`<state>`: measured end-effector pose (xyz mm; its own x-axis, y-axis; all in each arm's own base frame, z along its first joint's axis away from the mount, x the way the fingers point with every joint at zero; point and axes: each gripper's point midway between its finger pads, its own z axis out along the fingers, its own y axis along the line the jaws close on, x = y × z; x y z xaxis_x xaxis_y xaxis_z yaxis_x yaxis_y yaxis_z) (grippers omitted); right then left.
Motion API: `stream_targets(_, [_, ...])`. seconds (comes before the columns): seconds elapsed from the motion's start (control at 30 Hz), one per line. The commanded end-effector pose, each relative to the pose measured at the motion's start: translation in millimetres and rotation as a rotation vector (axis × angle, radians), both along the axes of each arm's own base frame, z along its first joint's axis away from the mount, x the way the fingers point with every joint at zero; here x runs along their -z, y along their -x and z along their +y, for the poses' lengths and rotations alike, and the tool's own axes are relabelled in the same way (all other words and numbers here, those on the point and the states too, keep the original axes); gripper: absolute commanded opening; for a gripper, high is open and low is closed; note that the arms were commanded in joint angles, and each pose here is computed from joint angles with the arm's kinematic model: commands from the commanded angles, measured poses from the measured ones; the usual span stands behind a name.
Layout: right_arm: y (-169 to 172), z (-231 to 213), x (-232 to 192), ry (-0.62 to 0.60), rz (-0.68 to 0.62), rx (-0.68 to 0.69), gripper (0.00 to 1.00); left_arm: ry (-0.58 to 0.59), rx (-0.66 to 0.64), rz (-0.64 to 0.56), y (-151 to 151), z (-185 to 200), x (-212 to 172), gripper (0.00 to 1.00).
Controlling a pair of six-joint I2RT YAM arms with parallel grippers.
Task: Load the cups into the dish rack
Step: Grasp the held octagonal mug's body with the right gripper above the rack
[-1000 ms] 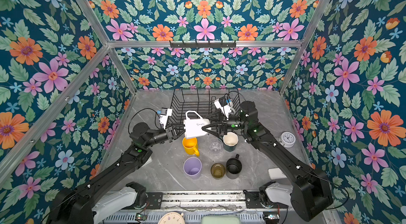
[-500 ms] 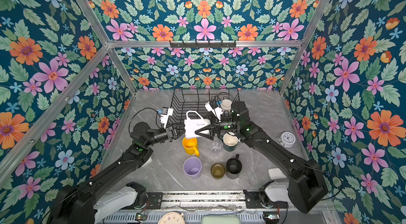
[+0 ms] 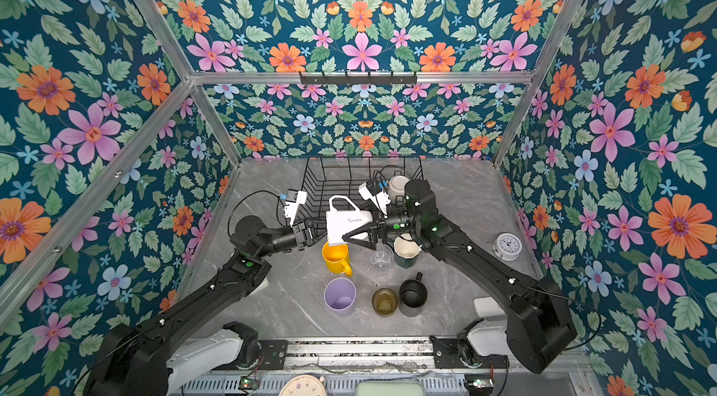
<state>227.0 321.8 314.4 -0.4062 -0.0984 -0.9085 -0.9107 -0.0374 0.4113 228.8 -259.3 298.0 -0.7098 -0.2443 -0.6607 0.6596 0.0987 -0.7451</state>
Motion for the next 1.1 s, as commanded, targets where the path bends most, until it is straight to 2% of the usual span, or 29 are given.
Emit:
stream_targets(0.0, [-2.0,0.9,-5.9,-0.017,-0.041,0.007,0.92,0.047,0.041,-0.076,10.2,-1.2,-18.9,0.00])
stream_targets(0.13, [-2.5,1.4,-5.2,-0.014,-0.040,0.006,0.82,0.041,0.050,-0.060,10.7,-2.9,-14.0,0.00])
stream_targets(0.2, [-2.0,1.3,-4.7,-0.012,-0.037,0.007,0.81,0.040,0.055,-0.053,11.5,-3.8,-12.4,0.00])
stream_targets(0.23, [-1.9,1.1,-4.3,-0.012,-0.039,0.008,0.82,0.040,0.057,-0.051,11.5,-3.6,-12.4,0.00])
stream_targets(0.37, [-2.5,-0.3,-5.7,-0.014,-0.054,0.026,0.95,0.035,0.067,-0.035,12.4,-4.4,-9.4,0.00])
stream_targets(0.57, [-1.0,-0.3,-7.7,-0.018,-0.054,0.017,0.94,0.035,0.066,-0.032,13.2,-4.3,-9.1,0.00])
stream_targets(0.63, [0.1,0.1,-6.9,-0.018,-0.052,0.008,0.89,0.036,0.064,-0.033,12.9,-4.0,-9.3,0.00])
stream_targets(0.97, [4.8,1.8,-7.5,-0.022,-0.052,-0.018,0.50,0.043,0.059,-0.028,10.9,-4.3,-12.2,0.00])
stream_targets(1.07, [3.7,2.8,-7.3,-0.017,-0.045,-0.019,0.35,0.043,0.059,-0.028,10.9,-4.3,-12.3,0.00])
